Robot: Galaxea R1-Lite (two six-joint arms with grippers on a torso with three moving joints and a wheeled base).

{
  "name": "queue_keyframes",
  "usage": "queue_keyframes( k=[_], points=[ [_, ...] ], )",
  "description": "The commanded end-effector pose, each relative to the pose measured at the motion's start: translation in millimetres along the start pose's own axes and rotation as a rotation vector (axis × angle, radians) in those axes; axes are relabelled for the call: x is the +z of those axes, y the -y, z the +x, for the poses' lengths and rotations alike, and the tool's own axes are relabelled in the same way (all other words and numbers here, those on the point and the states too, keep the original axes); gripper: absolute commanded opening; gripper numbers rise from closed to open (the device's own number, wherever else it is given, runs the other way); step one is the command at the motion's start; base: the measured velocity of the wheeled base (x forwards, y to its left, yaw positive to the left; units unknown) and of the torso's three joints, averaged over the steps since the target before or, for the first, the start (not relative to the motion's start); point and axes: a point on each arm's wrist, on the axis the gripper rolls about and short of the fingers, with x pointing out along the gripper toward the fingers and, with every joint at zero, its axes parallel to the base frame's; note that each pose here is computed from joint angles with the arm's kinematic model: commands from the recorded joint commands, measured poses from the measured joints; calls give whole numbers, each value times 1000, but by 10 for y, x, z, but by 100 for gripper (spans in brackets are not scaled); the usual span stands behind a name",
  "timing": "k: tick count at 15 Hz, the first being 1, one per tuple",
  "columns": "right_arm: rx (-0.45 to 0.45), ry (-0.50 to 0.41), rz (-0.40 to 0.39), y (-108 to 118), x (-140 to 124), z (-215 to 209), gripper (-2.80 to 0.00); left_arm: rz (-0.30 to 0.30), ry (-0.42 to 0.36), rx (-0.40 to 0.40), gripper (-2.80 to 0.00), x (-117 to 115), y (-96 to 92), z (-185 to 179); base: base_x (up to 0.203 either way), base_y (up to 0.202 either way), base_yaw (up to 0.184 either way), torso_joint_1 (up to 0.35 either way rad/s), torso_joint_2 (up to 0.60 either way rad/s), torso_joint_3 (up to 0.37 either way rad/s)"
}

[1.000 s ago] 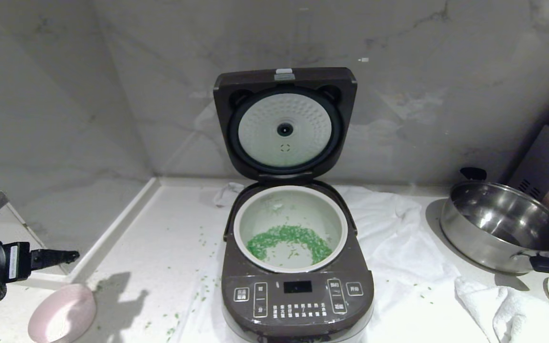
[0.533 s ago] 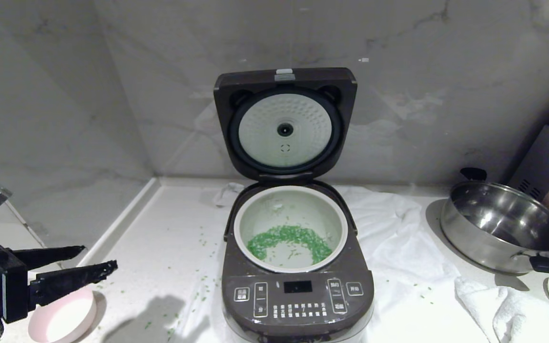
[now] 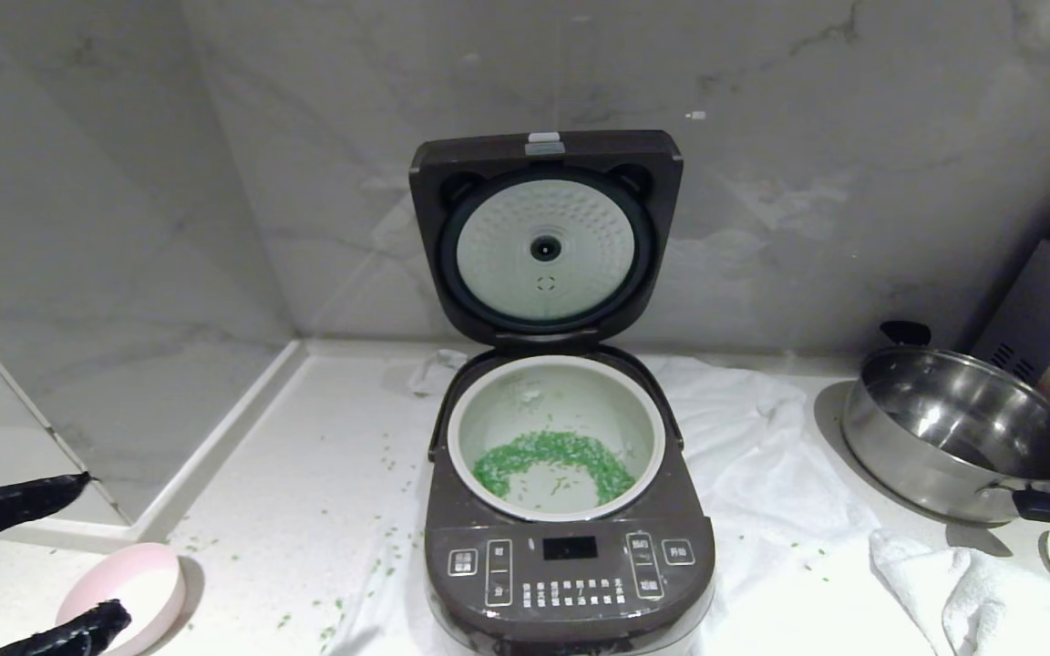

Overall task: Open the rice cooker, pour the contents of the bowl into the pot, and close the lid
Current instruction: Turn on the tap

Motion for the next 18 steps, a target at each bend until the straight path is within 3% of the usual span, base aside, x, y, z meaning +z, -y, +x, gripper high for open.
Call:
queue_keyframes(
  k=[1, 3, 7, 9, 11, 16, 18],
  points=[
    [-1, -2, -1, 0, -3, 2, -280, 84, 121, 205, 0, -79, 278, -287, 0, 0, 0, 0, 0, 0],
    [0, -2, 0, 0, -3, 2, -280, 115, 167, 280, 0, -174, 414, -384, 0, 0, 0, 0, 0, 0],
    [0, -2, 0, 0, -3, 2, -280, 96, 171, 111, 0, -149, 386, -422, 0, 0, 0, 0, 0, 0],
    [0, -2, 0, 0, -3, 2, -280, 104, 185, 78, 0, -163, 416, -465, 0, 0, 0, 0, 0, 0],
    [0, -2, 0, 0, -3, 2, -280, 95, 173, 62, 0, -340, 433, -476, 0, 0, 0, 0, 0, 0],
    [0, -2, 0, 0, -3, 2, -280, 85, 167, 205, 0, -990, 445, -475, 0, 0, 0, 0, 0, 0],
    [-1, -2, -1, 0, -3, 2, -280, 69, 153, 330, 0, -1150, 406, -457, 0, 0, 0, 0, 0, 0]
  ],
)
